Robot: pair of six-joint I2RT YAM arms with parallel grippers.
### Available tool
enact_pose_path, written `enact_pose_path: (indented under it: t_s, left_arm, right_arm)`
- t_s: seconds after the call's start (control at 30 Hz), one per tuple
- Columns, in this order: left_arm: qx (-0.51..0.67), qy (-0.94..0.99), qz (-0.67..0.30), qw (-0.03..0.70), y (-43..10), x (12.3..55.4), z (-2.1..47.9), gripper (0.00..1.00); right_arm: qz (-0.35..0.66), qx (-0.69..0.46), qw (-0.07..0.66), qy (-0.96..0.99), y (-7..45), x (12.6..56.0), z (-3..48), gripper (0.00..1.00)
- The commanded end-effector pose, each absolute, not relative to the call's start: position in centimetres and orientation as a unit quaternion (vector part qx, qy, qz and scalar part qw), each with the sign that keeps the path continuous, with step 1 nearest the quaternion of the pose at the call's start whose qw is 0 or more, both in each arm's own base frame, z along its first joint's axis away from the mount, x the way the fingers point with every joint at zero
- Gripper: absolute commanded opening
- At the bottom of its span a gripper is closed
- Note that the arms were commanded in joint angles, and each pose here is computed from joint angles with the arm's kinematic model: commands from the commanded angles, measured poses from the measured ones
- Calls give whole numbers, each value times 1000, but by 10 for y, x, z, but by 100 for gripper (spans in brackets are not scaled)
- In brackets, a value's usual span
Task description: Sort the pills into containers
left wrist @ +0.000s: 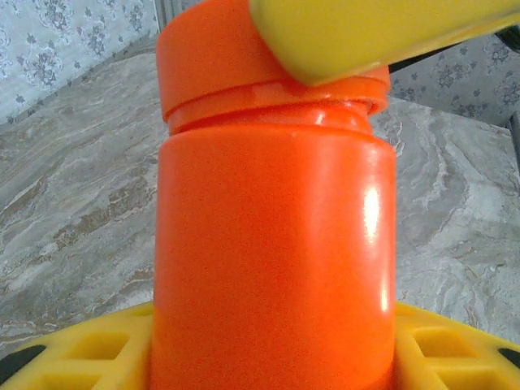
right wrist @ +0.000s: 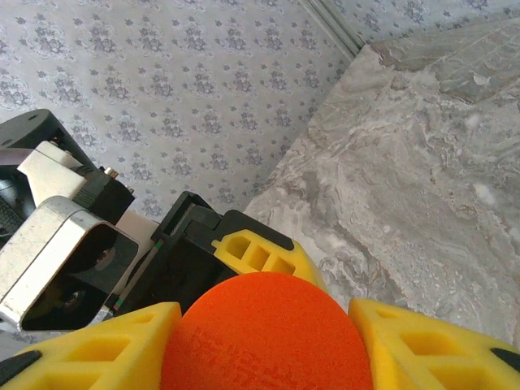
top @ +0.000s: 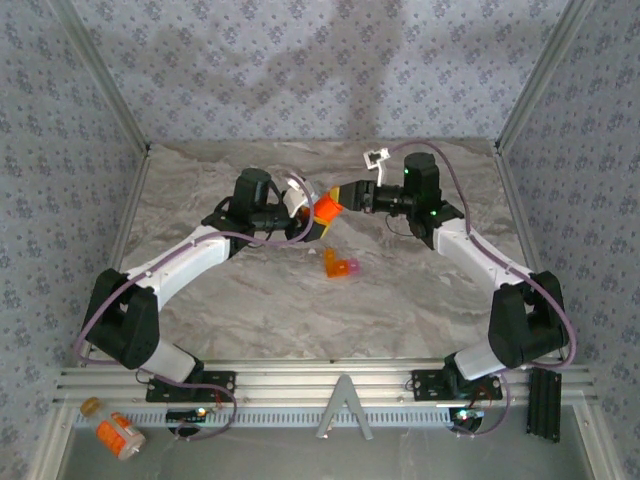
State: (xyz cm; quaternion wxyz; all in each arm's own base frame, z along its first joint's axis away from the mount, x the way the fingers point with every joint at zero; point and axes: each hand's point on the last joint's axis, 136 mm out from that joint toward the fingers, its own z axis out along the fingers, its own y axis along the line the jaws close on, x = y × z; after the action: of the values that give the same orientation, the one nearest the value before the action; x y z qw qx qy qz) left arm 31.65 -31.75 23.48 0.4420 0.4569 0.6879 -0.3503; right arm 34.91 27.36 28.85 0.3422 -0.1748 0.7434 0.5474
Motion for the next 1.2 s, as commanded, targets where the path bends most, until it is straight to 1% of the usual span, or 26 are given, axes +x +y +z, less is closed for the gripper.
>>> enact_pose_path:
  t_s: [0.0, 0.4, 0.5, 0.7, 0.77, 0.87, 1.17]
  left_arm:
    - [473, 650, -373, 463, -326, 308, 263, 0]
    - [466, 654, -357, 477, -323, 313, 265, 0]
    - [464, 650, -353, 487, -321, 314, 267, 0]
    - [469, 648, -362, 479, -321, 311, 267, 0]
    - [473, 646, -370, 471, -322, 308, 267, 0]
    - [477, 645, -377, 462, -323, 306, 266, 0]
    - [484, 648, -386, 444, -319, 304, 266, 0]
  right_arm:
    - [578, -181, 345, 717, 283, 341, 305, 52]
    - [570, -138, 355, 728, 276, 346, 302, 36]
    - [576, -144, 363, 718, 275, 342, 308, 35]
    - [568, -224, 394, 687, 271, 319, 323, 36]
    - [559, -242, 387, 692, 270, 316, 322, 35]
    - [560, -259, 375, 692, 272, 315, 325, 30]
    - [576, -262, 360, 685, 257, 320, 336, 28]
